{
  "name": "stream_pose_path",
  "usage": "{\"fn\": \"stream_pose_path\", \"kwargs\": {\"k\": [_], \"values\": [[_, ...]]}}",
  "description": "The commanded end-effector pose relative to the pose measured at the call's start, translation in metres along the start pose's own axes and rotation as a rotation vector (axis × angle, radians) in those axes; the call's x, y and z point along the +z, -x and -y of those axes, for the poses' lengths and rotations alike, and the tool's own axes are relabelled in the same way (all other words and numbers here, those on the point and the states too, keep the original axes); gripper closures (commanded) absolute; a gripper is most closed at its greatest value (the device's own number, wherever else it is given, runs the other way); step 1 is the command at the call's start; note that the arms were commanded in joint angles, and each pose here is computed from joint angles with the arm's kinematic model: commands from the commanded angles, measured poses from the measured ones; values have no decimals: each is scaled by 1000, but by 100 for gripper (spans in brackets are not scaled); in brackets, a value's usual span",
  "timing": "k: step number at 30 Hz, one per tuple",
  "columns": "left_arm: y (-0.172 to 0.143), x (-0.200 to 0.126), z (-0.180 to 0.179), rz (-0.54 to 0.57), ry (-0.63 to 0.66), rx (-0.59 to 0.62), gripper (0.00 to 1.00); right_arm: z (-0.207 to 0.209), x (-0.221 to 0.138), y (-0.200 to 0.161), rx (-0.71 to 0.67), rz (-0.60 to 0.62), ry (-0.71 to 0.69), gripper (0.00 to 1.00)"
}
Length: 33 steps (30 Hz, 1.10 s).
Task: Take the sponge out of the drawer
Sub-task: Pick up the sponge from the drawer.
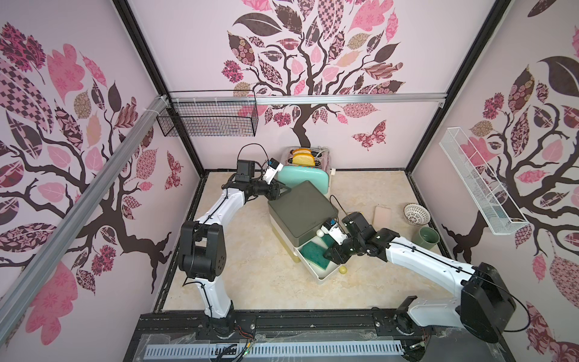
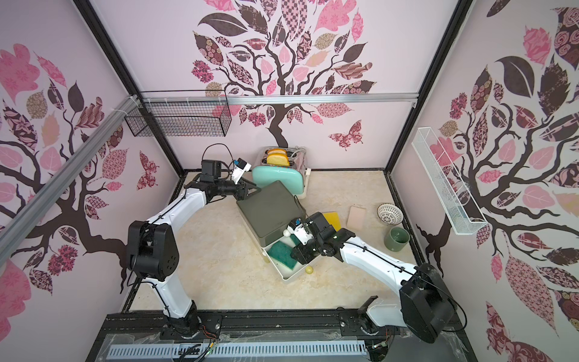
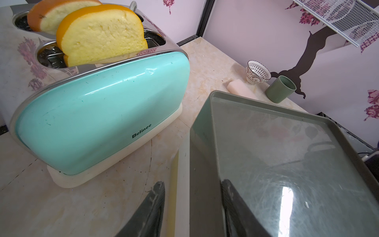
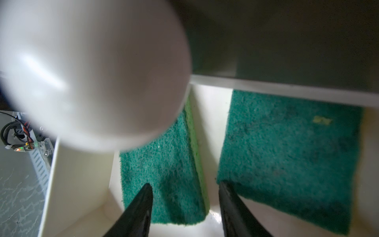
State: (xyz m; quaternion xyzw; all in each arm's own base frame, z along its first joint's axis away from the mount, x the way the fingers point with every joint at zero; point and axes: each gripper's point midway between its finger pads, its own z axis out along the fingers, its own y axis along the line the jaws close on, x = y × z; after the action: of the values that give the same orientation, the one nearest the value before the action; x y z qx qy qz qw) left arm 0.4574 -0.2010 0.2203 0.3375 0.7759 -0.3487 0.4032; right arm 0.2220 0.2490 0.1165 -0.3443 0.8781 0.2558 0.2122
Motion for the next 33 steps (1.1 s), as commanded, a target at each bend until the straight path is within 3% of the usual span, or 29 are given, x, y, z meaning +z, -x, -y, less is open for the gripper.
{"fn": "stream_pose_path", "kwargs": {"k": [1, 8, 13, 21, 33], "values": [[-38, 8, -15, -94, 21, -97, 52, -3, 0, 9, -11, 2, 21, 47], [-39, 7, -16, -94, 21, -102, 52, 1, 2, 9, 1, 0, 4, 57], [-39, 6, -18, -93, 25, -104, 52, 2, 0, 11, 6, 11, -6, 80], [-38, 5, -17, -93, 24, -103, 52, 2, -14, 19, 7, 70, -36, 100], [-38, 5, -16, -88, 21, -102, 53, -1, -55, 36, -7, 154, -106, 100]]}}
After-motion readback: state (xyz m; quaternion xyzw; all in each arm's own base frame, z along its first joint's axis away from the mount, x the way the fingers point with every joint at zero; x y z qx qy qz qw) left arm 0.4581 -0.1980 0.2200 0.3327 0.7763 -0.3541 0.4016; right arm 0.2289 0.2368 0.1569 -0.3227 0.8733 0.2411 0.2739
